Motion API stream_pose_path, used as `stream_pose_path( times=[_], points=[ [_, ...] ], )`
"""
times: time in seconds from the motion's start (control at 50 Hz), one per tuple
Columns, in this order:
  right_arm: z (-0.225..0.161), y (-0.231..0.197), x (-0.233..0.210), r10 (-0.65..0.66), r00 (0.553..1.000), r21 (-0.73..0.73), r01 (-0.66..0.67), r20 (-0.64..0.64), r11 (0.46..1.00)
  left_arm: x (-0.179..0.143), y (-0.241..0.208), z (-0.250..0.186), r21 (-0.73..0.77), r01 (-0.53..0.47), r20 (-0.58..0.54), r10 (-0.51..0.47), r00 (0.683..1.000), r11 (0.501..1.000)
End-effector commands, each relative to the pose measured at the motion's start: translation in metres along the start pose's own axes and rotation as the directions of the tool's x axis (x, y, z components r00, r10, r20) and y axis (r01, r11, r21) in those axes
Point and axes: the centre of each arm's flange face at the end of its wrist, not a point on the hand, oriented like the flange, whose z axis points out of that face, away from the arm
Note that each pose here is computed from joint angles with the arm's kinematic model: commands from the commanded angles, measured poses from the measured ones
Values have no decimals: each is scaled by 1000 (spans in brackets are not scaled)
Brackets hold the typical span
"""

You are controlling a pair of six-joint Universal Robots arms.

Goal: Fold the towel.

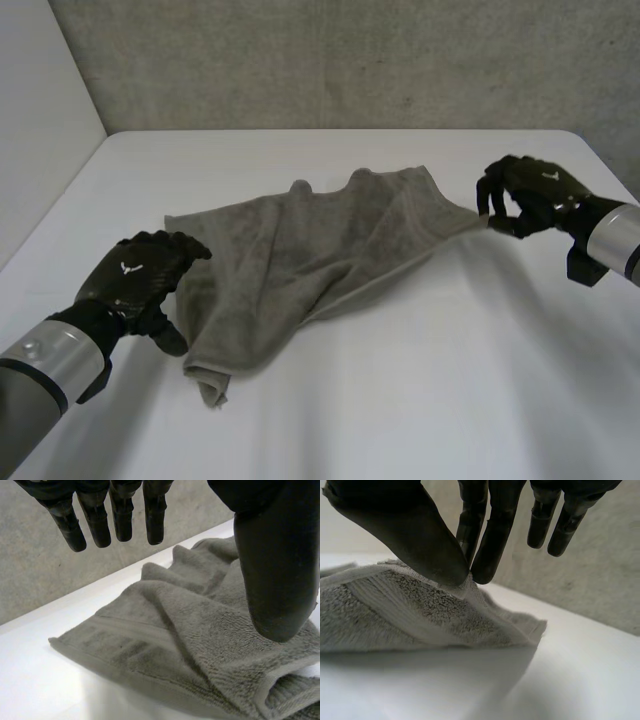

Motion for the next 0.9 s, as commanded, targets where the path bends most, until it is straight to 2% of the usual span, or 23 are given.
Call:
stream_pose_path(
  times=[0.02,0.16,0.24,0.36,0.52,0.66,0.9],
  points=[
    [2,-3,7,45,998,44,-44,-33,998,9,4,-3,-10,-5,-25,4,1000,1000],
    [-2,-7,21,44,991,56,-37,-123,998,16,14,-6,-48,1,-45,-3,999,999],
    [-3,-7,22,45,991,55,-38,-129,998,20,16,-7,-53,0,-56,-3,998,999],
    [-4,-6,22,47,990,53,-41,-130,998,18,24,-3,-85,2,-17,-3,1000,996],
    [-9,-10,30,45,987,65,-35,-154,997,44,41,-2,-138,-26,-78,15,997,990],
    [-10,-9,31,50,987,62,-41,-155,997,45,46,7,-133,-39,-10,38,999,990],
    [-16,-14,42,48,983,75,-35,-178,997,43,47,18,-113,-43,25,46,999,993]
  ],
)
